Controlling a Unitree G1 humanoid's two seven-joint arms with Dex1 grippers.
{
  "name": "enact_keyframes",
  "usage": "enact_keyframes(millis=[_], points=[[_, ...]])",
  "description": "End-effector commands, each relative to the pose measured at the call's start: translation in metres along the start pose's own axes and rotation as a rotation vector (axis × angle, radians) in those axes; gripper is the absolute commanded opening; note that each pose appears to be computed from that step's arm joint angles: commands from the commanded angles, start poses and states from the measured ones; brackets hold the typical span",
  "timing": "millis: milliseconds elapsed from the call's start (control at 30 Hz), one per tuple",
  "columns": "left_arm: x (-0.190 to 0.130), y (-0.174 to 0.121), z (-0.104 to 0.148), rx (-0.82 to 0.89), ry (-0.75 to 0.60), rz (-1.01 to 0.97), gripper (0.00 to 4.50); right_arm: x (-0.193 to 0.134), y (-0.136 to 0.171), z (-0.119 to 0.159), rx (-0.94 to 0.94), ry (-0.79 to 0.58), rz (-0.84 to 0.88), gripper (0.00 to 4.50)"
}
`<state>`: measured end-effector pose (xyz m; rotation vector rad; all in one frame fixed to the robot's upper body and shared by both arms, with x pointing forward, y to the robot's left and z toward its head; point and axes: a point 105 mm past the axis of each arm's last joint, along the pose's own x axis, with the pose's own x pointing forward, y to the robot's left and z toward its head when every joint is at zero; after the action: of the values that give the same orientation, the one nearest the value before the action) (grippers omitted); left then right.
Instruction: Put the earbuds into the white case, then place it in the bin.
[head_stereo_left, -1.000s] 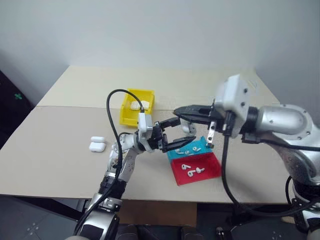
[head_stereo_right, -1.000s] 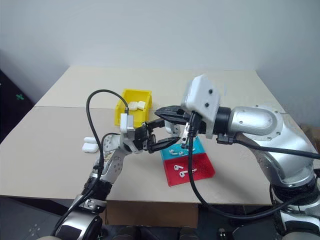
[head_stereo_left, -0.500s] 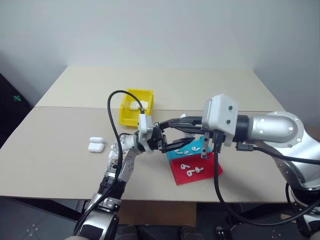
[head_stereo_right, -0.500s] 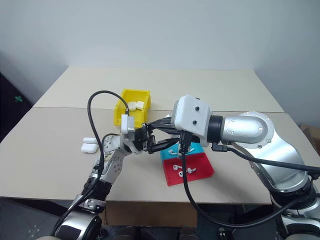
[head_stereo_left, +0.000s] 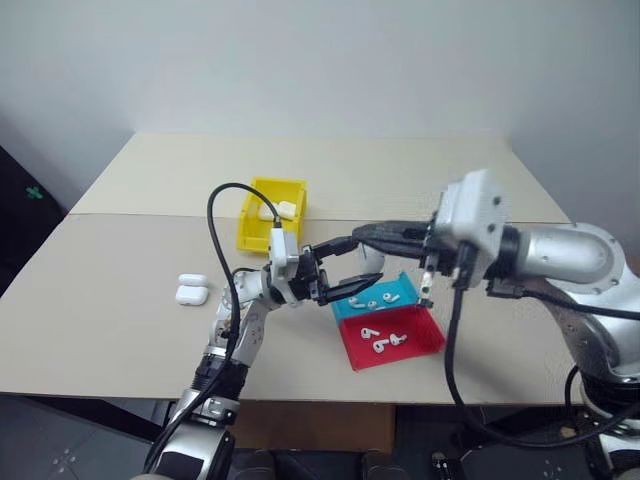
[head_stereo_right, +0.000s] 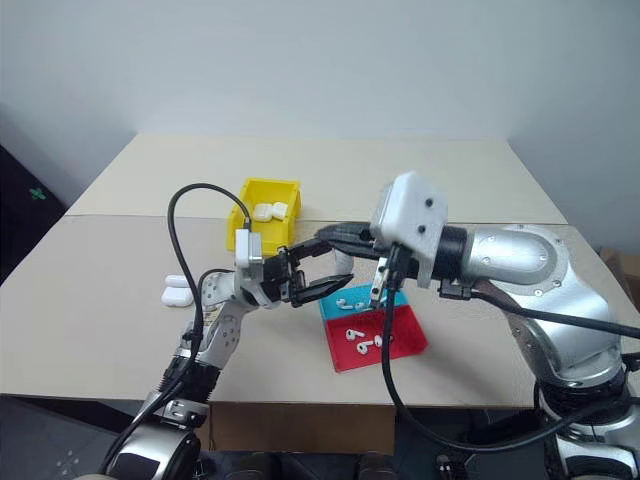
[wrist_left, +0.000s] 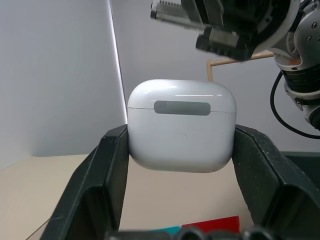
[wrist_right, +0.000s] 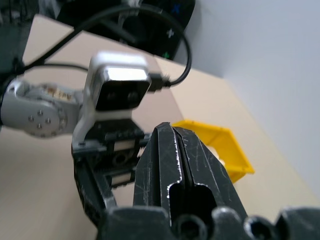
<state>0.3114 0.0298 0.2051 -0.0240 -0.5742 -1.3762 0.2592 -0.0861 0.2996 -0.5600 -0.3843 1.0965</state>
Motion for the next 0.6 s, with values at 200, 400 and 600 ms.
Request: enact_keyframes(millis=[200, 400, 600], points=[[-0.009, 0.064, 0.032, 0.203, 0.182, 0.474, 2.78, -0.033, -0.031, -0.017, 0.115, 0.069, -0.276, 0.04], [-0.031, 0.139, 0.037, 0.22, 0.441, 0.907, 2.78, -0.036, -0.015, -0.051, 0.231, 0.133, -0.34, 0.04], [-0.045, 0.153, 0.018, 0.209, 0.504, 1.016, 2.78, -0.032, -0.007, -0.066, 0.259, 0.172, -0.324, 0.04]])
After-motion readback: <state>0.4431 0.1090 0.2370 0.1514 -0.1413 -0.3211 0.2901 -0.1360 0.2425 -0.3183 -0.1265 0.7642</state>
